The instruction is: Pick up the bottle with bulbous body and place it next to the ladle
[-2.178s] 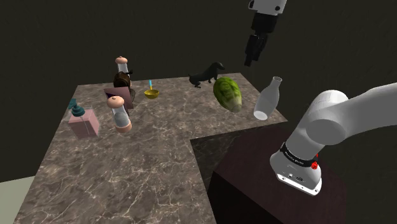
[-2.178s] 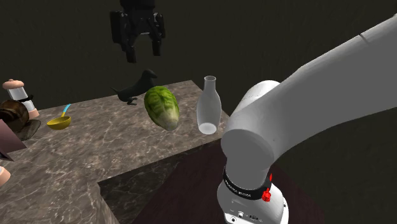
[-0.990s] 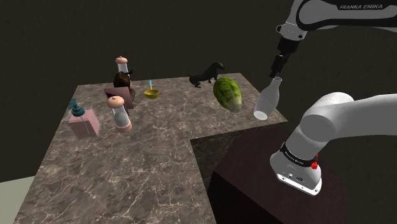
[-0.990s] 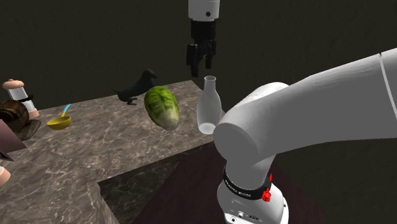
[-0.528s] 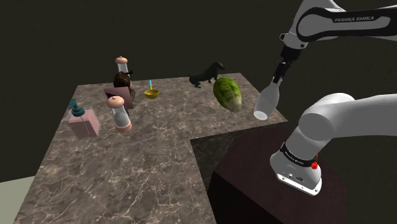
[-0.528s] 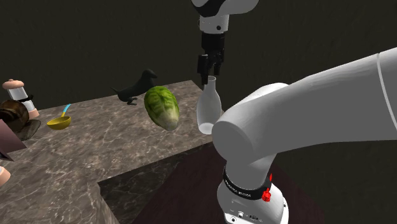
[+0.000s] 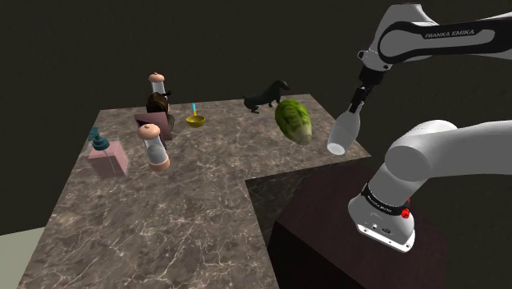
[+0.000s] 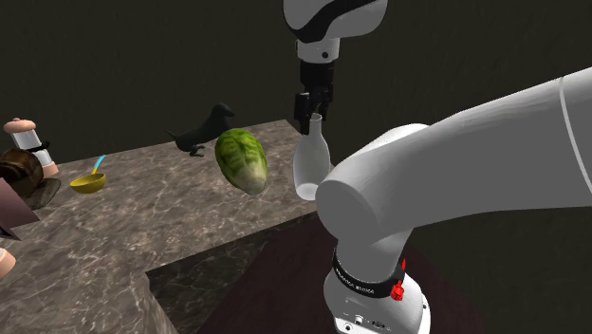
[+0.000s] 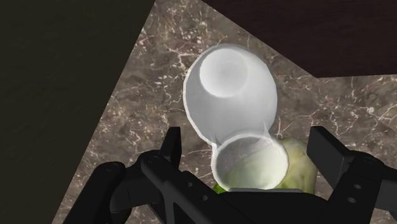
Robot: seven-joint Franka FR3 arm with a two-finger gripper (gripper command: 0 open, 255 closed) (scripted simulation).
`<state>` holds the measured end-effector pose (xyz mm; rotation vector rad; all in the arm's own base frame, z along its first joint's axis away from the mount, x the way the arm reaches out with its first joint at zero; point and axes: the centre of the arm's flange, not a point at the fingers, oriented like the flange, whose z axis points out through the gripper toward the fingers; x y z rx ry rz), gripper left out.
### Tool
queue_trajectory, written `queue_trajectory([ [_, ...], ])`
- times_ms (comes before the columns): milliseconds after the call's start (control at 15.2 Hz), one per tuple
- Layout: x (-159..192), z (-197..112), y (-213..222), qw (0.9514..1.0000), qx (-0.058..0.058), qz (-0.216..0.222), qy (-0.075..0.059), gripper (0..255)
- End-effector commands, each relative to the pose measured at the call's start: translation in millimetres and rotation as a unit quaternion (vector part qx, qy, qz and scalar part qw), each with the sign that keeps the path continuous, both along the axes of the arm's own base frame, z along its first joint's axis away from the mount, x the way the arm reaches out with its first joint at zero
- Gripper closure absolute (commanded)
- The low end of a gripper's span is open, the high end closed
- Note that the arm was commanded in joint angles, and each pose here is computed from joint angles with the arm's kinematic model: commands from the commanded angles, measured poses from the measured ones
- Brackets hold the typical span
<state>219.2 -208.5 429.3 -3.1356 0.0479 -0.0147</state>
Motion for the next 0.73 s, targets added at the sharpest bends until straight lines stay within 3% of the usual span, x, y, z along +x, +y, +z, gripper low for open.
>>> queue_trajectory([
  [0,0.0,-0.3,-0.1,1.0,0.0,0.0,0.0,0],
  [132,0.0,-0.2,-0.1,1.0,0.0,0.0,0.0,0],
  [198,0.0,-0.2,-0.1,1.0,0.0,0.0,0.0,255],
  [660,-0.1,-0.2,-0.1,1.0,0.0,0.0,0.0,255],
])
